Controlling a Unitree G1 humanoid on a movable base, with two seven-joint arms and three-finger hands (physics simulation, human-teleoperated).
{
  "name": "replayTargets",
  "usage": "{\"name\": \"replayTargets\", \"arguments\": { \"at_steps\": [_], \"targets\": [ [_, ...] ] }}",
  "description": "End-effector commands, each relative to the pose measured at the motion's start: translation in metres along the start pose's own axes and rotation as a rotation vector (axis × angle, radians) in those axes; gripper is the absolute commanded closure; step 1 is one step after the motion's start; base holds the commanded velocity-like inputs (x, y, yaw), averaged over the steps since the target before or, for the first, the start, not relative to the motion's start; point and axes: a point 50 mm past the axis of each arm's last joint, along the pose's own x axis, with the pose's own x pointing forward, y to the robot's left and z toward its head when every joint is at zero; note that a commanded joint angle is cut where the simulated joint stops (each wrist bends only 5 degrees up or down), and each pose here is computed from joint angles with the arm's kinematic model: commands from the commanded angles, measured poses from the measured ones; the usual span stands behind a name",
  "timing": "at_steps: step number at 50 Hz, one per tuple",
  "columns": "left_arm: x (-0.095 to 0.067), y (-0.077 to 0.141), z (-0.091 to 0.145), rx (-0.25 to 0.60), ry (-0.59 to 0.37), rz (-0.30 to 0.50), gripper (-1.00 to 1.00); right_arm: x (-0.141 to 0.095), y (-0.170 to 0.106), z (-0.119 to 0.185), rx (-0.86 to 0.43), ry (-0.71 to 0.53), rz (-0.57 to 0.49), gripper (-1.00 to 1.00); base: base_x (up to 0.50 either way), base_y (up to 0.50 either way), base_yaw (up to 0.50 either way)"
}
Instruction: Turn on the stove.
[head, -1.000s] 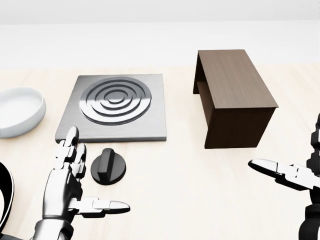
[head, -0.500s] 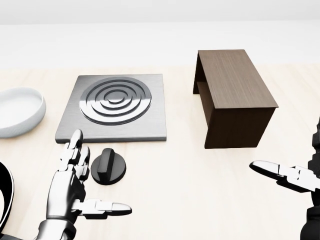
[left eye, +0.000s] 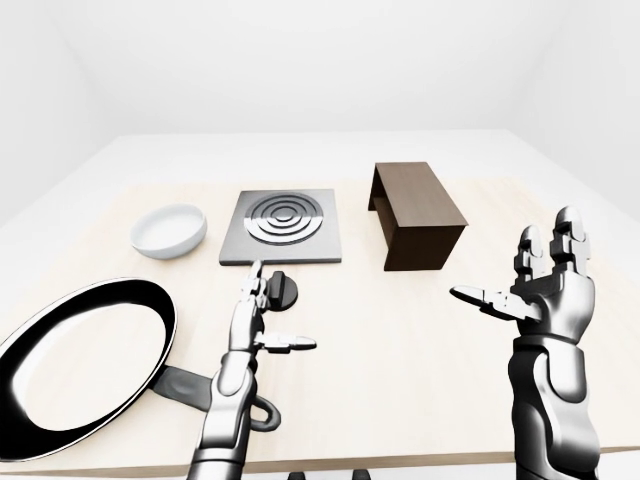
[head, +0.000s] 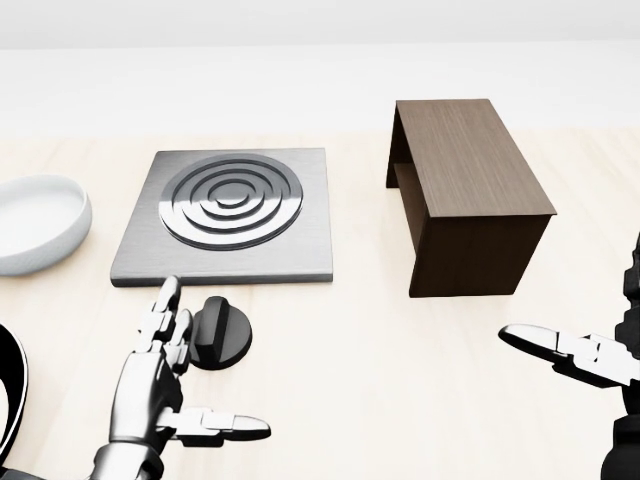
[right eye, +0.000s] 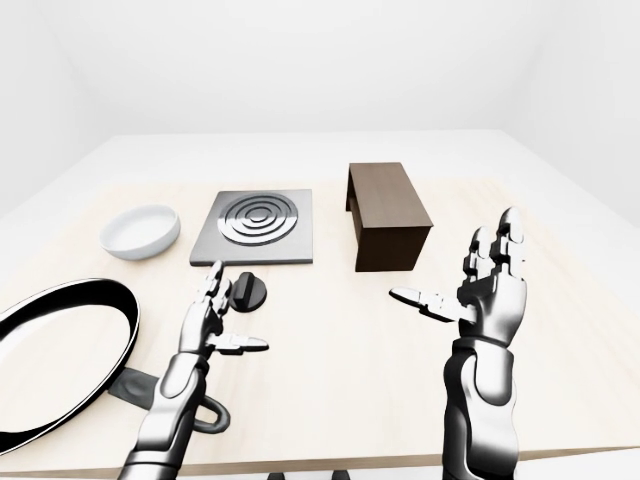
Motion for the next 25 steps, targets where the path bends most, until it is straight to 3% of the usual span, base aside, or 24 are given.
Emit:
{"name": "replayTargets", "arguments": {
  "at_steps": [1,13,25],
  "targets": [
    [0.001,0.000,-0.007,0.002,0.030,0.000,-1.00,0.000,0.000,0.001,0.001,-0.002,0.001,-1.00,0.00,0.00,0.00],
    [0.004,0.000,-0.023,0.008,0.105,0.006,-1.00,0.000,0.000,0.002,0.003,-0.007,0.003,-1.00,0.00,0.00,0.00],
    [0.002,-0.003,-0.022,0.014,0.100,-0.004,-1.00,0.000,0.001,0.002,0.003,-0.009,0.004,-1.00,0.00,0.00,0.00]
  ]
}}
